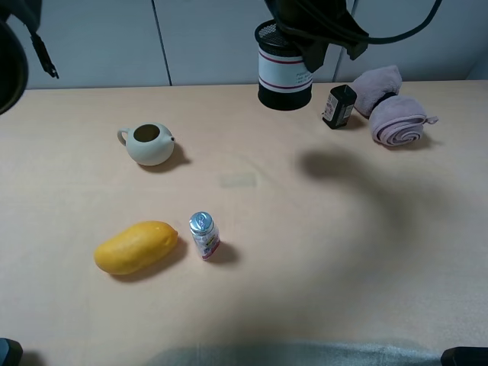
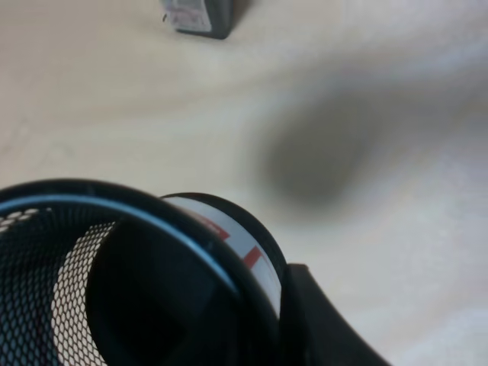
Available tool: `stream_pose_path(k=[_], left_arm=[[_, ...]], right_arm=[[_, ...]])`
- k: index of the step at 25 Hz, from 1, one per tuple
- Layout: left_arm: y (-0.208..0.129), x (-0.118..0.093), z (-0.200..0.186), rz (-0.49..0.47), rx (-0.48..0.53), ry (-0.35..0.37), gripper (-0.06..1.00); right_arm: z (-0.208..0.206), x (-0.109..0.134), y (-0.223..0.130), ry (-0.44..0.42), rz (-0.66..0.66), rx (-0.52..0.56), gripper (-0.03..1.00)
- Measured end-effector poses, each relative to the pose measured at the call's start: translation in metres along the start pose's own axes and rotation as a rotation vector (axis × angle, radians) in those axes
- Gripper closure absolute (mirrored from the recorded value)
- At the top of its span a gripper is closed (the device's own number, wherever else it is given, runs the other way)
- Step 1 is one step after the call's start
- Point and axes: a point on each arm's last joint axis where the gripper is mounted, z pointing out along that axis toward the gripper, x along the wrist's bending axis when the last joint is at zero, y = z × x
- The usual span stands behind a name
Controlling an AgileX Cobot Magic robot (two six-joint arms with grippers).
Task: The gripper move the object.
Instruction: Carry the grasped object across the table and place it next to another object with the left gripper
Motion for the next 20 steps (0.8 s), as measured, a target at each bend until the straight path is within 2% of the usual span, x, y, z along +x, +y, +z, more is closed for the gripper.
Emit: stream_pose_path(k=[10, 20], left_arm=[[-0.013, -0.033, -0.025, 0.059, 0.022, -0.031, 0.86], [-0.031, -0.082, -0.006, 0.157, 0.119, -0.074, 0.86]], right_arm=[[0.000, 0.000, 0.000, 0.000, 0.000, 0.000, 0.28], [0.000, 0.000, 0.000, 0.000, 0.000, 0.000, 0.28]])
